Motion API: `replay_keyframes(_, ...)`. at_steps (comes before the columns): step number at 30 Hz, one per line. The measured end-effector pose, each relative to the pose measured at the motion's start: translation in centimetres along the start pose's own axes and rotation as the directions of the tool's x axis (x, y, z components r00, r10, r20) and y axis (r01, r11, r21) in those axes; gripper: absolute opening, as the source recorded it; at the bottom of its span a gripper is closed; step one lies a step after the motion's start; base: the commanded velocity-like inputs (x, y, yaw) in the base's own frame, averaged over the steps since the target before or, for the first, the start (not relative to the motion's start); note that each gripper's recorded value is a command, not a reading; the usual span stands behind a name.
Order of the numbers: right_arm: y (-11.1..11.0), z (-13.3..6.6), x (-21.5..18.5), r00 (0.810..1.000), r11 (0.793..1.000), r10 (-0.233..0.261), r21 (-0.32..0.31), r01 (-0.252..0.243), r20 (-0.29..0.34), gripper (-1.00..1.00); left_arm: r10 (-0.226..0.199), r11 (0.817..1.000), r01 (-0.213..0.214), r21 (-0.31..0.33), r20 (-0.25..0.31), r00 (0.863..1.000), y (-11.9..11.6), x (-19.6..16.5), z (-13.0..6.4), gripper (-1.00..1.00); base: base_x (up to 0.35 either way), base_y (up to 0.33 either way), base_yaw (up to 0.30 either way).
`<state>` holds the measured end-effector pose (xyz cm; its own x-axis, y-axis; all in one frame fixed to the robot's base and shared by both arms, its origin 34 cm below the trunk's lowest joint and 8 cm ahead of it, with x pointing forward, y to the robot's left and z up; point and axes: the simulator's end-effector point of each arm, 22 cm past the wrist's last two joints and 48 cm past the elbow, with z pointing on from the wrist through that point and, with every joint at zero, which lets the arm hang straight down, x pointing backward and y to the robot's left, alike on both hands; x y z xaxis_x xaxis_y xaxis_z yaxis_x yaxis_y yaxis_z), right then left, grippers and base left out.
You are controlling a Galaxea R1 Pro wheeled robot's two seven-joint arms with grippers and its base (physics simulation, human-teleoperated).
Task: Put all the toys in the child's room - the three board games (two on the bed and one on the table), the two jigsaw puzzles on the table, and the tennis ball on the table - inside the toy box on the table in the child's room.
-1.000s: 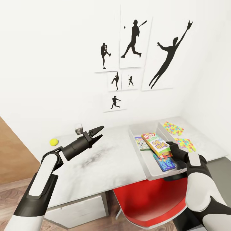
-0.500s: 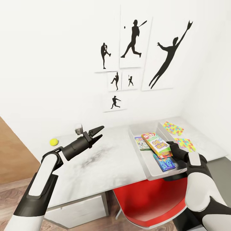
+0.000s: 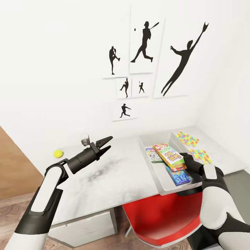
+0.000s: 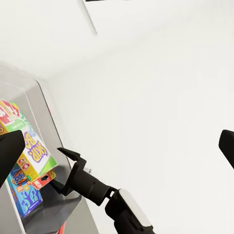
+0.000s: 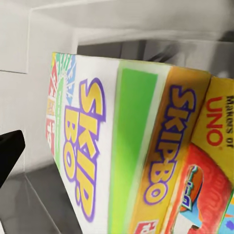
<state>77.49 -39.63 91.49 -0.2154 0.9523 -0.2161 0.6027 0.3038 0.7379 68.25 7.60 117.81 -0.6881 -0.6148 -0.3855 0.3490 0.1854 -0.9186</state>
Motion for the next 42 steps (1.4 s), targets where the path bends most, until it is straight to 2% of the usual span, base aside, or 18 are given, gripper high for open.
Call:
replay_keyframes(12,0.5,-0.1,0.7,1.0,1.0,-0.002,-0.01,0.002,-0.009,1.0,0.0,1.0,0.0,-0.001,0.0,1.0,0.0,0.0,0.0,1.0,0.0,0.0,0.0)
replay_keyframes(17,1.5,-1.0,1.6,0.999,0.999,-0.021,-0.035,0.02,-0.03,1.0,0.0,1.0,0.0,-0.001,0.0,1.0,0.0,0.0,0.0,1.0,0.0,0.0,0.0)
replay_keyframes(26,2.3,-2.7,2.1,0.999,0.997,-0.041,-0.063,0.04,-0.015,1.0,0.0,1.0,0.0,-0.001,0.0,1.0,0.0,0.0,0.0,1.0,0.0,0.0,0.0)
replay_keyframes(42,2.7,-3.1,2.3,0.999,0.996,-0.048,-0.073,0.047,-0.009,1.0,0.0,1.0,0.0,-0.002,0.0,1.0,0.0,0.0,0.0,1.0,0.0,0.0,0.0)
